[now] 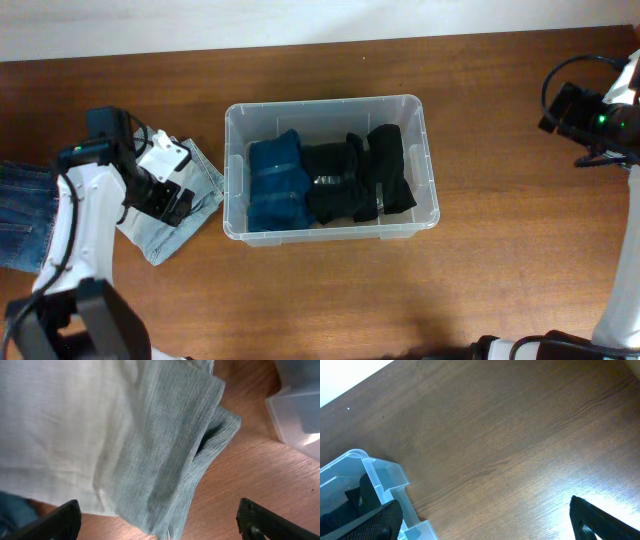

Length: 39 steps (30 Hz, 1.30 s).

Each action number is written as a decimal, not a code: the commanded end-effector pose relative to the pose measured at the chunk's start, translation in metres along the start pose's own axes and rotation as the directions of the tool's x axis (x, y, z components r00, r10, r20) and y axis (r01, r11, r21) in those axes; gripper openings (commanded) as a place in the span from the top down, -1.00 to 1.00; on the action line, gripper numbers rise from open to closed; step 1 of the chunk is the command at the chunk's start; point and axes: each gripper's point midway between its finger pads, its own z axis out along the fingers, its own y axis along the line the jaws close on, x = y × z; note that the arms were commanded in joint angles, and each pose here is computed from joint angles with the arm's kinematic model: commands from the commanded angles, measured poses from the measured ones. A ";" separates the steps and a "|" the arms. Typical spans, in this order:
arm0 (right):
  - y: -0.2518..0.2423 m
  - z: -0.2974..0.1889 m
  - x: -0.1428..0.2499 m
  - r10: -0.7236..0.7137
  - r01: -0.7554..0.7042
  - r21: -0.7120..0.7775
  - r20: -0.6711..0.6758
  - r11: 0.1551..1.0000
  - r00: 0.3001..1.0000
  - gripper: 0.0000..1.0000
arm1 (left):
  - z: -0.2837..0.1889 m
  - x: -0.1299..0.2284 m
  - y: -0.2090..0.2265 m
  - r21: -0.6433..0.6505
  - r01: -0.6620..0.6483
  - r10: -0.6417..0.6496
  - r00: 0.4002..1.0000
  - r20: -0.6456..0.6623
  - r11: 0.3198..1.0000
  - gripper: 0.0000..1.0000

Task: Pack container
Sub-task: 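Grasp the edge of the light-blue denim with the left gripper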

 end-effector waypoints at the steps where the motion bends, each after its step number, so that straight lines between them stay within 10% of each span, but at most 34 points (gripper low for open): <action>1: -0.003 0.000 -0.001 0.008 -0.008 0.010 0.005 1.000 1.000 -0.97 | 0.012 -0.005 -0.002 0.020 -0.038 0.038 0.999 -0.024 0.999 -0.98; 39: -0.003 0.000 -0.001 0.008 -0.008 0.010 0.005 1.000 1.000 -0.97 | 0.121 -0.002 -0.009 0.045 -0.142 0.149 0.963 -0.226 0.989 -0.89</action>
